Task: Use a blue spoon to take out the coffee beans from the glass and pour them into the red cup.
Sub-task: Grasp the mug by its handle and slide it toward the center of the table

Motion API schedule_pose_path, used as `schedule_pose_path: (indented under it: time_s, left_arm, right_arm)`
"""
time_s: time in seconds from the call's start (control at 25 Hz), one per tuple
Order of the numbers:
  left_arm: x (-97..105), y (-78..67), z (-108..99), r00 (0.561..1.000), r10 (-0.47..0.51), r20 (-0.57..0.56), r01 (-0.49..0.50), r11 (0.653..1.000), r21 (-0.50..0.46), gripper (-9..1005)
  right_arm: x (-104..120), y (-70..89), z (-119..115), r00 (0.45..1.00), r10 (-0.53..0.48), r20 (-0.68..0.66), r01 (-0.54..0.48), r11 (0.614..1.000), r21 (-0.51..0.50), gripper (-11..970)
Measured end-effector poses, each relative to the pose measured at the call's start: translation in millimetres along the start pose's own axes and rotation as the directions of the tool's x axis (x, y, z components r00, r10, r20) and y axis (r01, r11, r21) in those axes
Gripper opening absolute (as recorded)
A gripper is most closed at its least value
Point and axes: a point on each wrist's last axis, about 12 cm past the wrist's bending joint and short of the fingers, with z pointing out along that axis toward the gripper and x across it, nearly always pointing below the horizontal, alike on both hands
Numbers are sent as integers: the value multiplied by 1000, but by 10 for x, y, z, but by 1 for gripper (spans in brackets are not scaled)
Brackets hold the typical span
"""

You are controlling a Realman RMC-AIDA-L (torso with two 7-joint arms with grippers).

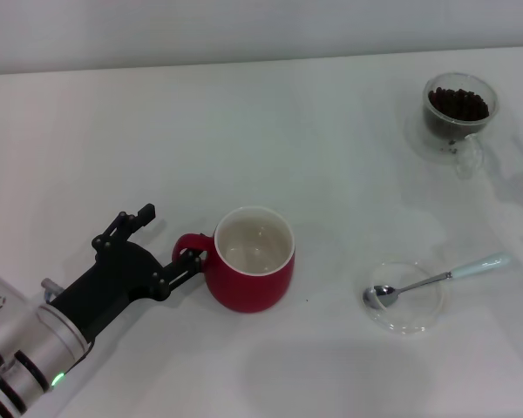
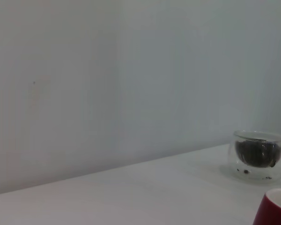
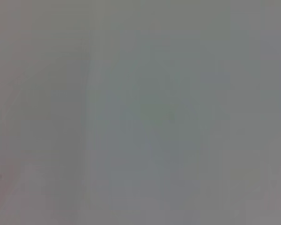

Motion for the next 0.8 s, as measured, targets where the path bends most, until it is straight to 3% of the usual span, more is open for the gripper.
schedule_pose_path:
  time_s: [0.8]
  left_arm:
    - [23,-30,105,998,25,-62,-23,999,29,876]
  right_arm:
    - [3,4,-7,1000,2,-1,-2,1000,0,487]
